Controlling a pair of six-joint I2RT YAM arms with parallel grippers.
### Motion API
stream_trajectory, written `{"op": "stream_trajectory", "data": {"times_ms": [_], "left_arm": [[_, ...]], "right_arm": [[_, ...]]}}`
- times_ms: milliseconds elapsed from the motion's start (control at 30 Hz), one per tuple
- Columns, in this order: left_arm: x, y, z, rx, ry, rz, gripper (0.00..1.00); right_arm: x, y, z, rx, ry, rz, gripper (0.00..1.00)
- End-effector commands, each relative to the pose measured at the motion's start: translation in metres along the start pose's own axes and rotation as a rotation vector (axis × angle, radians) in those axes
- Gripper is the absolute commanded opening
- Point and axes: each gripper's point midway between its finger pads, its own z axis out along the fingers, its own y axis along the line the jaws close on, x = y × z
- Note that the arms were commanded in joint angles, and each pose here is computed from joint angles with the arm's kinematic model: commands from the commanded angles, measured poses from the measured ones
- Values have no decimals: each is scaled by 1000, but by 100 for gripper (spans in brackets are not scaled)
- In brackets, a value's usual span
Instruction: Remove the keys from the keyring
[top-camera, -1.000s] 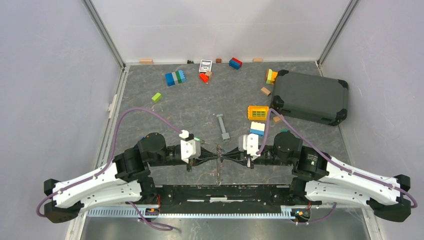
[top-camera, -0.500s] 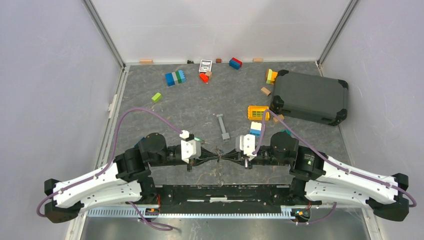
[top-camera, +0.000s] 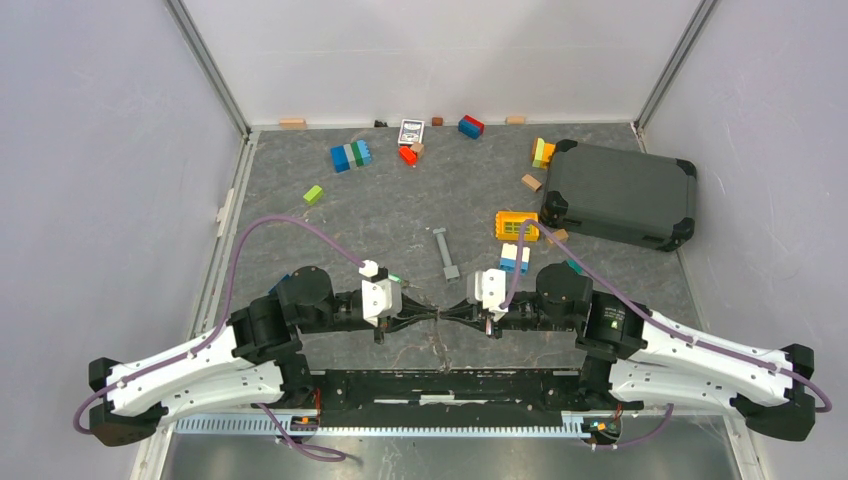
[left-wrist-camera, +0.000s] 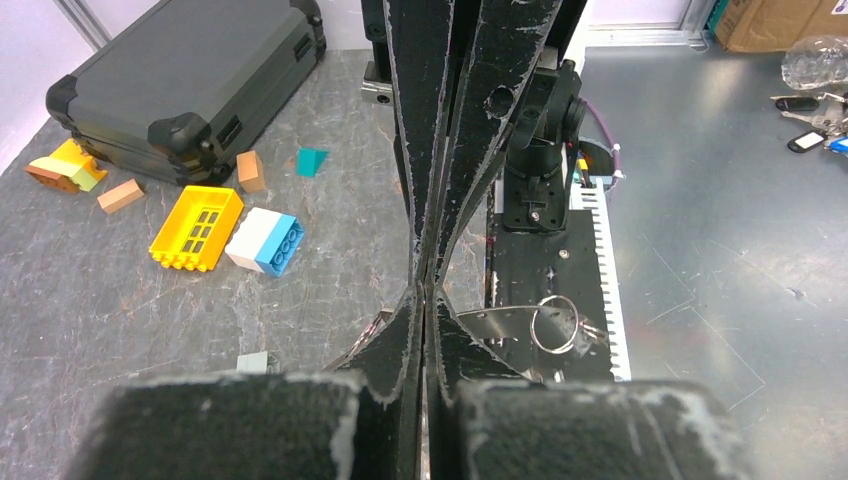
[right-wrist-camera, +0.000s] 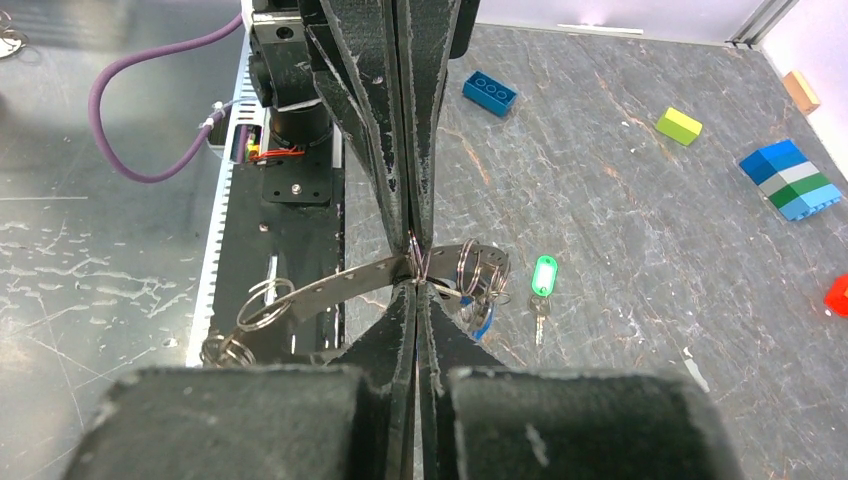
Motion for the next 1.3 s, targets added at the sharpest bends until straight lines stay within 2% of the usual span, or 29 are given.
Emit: {"op": "stream_trajectory", "data": {"times_ms": [0, 967, 1000, 1167, 1267], "left_arm": [[-27, 4, -3, -27, -103, 1, 2], [-29, 3, -4, -25, -113, -3, 2], [-28, 4, -4, -26, -113, -4, 2], [-29, 3, -4, -26, -115, -4, 2], [-30, 3, -4, -22, -118, -3, 2]], "right_arm": [[-3, 0, 3, 0, -20, 8, 0], [10, 5, 7, -32, 25, 19, 0], [9, 5, 7, -30, 21, 16, 2], [-2, 2, 1, -6, -34, 1, 22], [-10, 2, -2, 4, -79, -8, 27]]}}
